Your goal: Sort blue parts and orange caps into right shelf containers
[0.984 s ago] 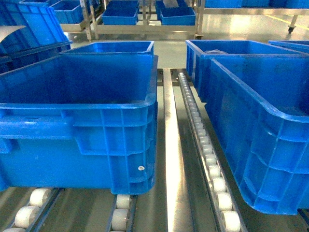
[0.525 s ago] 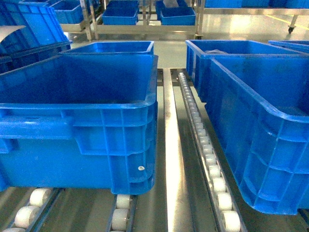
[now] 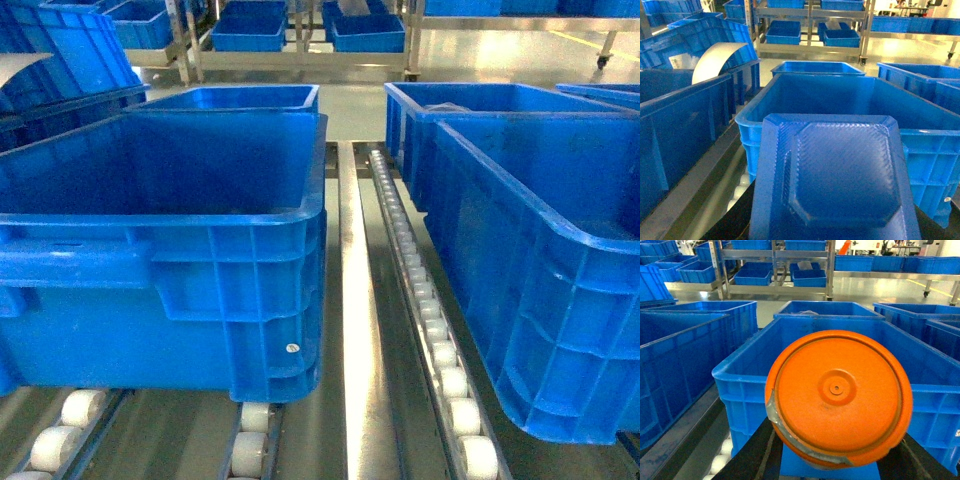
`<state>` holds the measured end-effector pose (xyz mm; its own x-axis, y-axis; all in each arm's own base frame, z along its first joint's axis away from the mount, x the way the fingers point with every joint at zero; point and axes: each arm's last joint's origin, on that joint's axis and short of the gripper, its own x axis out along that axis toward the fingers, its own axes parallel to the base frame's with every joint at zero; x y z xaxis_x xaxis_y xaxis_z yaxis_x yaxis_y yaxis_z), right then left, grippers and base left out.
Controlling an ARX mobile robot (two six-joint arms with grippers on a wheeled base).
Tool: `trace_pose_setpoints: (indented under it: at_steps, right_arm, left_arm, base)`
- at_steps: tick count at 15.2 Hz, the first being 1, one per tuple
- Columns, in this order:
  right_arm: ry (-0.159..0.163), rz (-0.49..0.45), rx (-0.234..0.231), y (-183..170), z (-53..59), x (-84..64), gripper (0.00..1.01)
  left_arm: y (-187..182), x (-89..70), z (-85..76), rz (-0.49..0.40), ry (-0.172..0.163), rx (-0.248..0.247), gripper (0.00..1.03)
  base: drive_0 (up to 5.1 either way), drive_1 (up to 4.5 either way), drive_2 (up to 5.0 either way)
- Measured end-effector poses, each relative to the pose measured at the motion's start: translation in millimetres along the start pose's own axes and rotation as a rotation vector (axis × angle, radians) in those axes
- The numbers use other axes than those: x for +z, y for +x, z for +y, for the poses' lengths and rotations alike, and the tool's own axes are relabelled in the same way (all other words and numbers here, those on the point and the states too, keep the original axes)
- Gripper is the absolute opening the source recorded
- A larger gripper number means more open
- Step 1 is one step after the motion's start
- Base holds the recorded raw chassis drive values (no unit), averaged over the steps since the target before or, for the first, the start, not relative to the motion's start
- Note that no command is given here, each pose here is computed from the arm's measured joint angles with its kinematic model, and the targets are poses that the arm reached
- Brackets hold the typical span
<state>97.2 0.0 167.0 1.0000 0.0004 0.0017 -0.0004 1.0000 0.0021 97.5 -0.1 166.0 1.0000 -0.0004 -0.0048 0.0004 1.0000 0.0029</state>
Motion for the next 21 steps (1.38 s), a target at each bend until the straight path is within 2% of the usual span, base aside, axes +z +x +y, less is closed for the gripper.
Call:
trace_pose_setpoints:
  at_steps: [3, 4, 5, 6, 7, 8, 9, 10, 11, 12, 13, 14, 18, 19, 20, 21]
  right_arm:
    - [0.000, 0.000, 0.000, 0.0, 0.0, 0.0, 0.44]
    - [0.000, -0.003, -0.004, 0.0, -0.1, 0.3, 0.44]
    - [-0.034, -0.103, -0.133, 2.3, 3.9, 11.2, 0.44]
    - [-0.050, -0.133, -0.205, 5.5, 11.2, 16.7, 0.44]
    - [-0.068, -0.124, -0.296, 14.4, 14.2, 21.1, 0.44]
    - [-0.079, -0.157, -0.338, 29.1, 14.4, 36.6, 0.44]
    - [-0.074, -0.220, -0.337, 51.4, 13.6, 61.8, 0.44]
    - [-0.071, -0.237, -0.331, 80.9, 11.2, 81.3, 0.44]
    - [-0.078, -0.139, -0.306, 120.8, 8.4, 82.2, 0.44]
    - [-0.074, -0.016, -0.287, 154.7, 7.9, 68.6, 0.44]
    - [-0.064, 0.079, -0.285, 206.8, 11.4, 51.6, 0.44]
    - [-0.057, 0.067, -0.292, 209.0, 11.6, 54.7, 0.58]
    - [-0.057, 0.064, -0.295, 208.8, 12.0, 55.4, 0.71]
    - [-0.064, 0.074, -0.308, 208.4, 13.5, 54.7, 0.80]
    - [-0.066, 0.085, -0.306, 208.3, 13.7, 53.8, 0.95]
    - [-0.065, 0.084, -0.306, 208.3, 13.7, 53.7, 0.99]
  left_arm:
    - [0.0, 0.0, 0.0, 0.000, 0.000, 0.000, 0.42]
    - [0.4, 1.3, -0.3, -0.014, 0.005, 0.024, 0.42]
    - [3.6, 11.9, -6.3, -0.105, -0.008, 0.131, 0.42]
    - [8.7, 13.8, -13.3, -0.097, -0.007, 0.213, 0.42]
    - [19.2, 16.0, -13.9, -0.085, 0.005, 0.291, 0.42]
    - [35.8, 30.7, -10.8, -0.118, 0.004, 0.335, 0.42]
    - [61.1, 56.9, -10.7, -0.187, -0.014, 0.324, 0.42]
    - [99.5, 80.8, -18.2, -0.230, -0.021, 0.249, 0.42]
    - [140.4, 87.6, -27.4, -0.171, -0.010, 0.183, 0.42]
    - [183.2, 80.4, -37.7, -0.054, -0.003, 0.124, 0.42]
    - [258.2, 62.1, -55.2, 0.134, -0.046, 0.079, 0.57]
    - [262.3, 73.7, -56.9, 0.083, -0.072, 0.069, 0.69]
    - [259.4, 81.6, -57.8, 0.051, -0.085, 0.056, 0.82]
    - [257.3, 83.3, -57.8, 0.027, -0.093, 0.049, 0.91]
    - [253.4, 77.3, -57.1, 0.034, -0.093, 0.050, 1.00]
    - [252.4, 73.4, -56.9, 0.051, -0.092, 0.051, 0.98]
  base:
    - [0.0, 0.00, 0.0]
    - [0.0, 0.00, 0.0]
    - [0.0, 0.00, 0.0]
    - [0.0, 0.00, 0.0]
    - [0.0, 0.00, 0.0]
    - [0.0, 0.00, 0.0]
    - [0.0, 0.00, 0.0]
    - [0.0, 0.00, 0.0]
    - [0.0, 0.00, 0.0]
    - [0.0, 0.00, 0.0]
    - [0.0, 0.00, 0.0]
    - [0.0, 0.00, 0.0]
    - [0.0, 0.00, 0.0]
    - [0.0, 0.00, 0.0]
    - [0.0, 0.00, 0.0]
    - [0.0, 0.00, 0.0]
